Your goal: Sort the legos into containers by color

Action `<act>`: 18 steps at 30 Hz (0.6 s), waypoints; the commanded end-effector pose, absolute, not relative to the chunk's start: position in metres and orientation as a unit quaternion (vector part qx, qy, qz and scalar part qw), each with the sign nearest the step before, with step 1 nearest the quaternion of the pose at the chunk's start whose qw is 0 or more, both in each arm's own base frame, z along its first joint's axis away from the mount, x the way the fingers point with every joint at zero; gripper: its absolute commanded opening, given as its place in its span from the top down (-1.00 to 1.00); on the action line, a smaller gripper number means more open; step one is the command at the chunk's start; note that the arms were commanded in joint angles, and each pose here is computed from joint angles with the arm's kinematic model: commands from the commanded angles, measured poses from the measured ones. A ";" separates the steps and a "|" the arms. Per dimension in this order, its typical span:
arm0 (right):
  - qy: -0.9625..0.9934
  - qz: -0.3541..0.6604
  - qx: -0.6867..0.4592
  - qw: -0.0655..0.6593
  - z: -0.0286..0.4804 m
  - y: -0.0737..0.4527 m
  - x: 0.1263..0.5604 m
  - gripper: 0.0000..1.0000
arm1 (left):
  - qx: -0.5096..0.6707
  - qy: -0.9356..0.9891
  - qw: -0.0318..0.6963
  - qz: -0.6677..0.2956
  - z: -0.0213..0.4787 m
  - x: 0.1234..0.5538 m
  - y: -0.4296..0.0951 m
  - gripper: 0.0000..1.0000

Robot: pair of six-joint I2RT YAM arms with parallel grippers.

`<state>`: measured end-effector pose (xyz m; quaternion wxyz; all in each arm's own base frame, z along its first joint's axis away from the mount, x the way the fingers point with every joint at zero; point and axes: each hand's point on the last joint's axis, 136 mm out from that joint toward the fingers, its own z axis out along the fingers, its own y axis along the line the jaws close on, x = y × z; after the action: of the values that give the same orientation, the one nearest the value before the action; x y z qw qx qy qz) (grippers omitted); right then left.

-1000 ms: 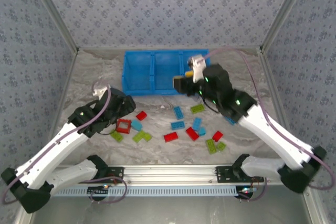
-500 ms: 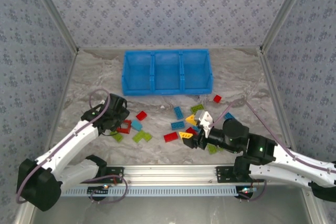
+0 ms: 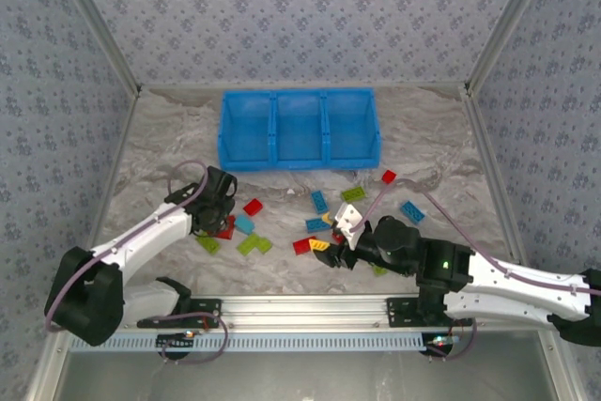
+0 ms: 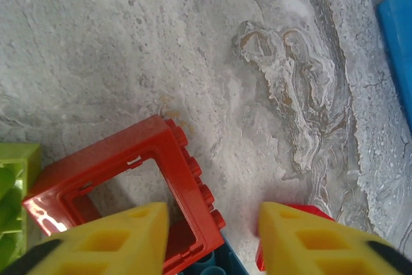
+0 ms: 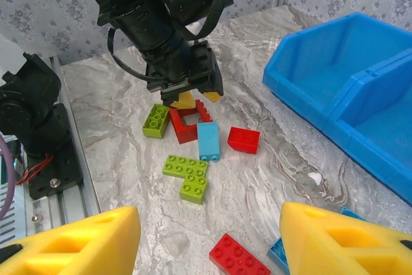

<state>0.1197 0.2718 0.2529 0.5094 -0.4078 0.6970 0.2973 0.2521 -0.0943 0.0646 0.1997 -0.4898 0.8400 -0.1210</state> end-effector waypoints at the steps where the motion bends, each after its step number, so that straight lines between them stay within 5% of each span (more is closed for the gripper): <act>1: 0.697 0.290 -0.395 0.523 0.260 0.269 0.124 -0.22 | -0.511 0.828 0.198 -0.118 0.060 0.253 -0.092 0.28; 11: 0.707 0.277 -0.381 0.528 0.257 0.264 0.130 -0.21 | -0.528 0.822 0.189 -0.100 0.042 0.247 -0.087 0.34; 18: 0.711 0.273 -0.378 0.526 0.256 0.265 0.132 -0.20 | -0.530 0.820 0.190 -0.105 0.039 0.256 -0.093 0.70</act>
<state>0.1294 0.2662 0.2534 0.5234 -0.3889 0.7064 0.2754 0.2545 -0.0946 0.0410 0.1883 -0.5279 0.8203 -0.1141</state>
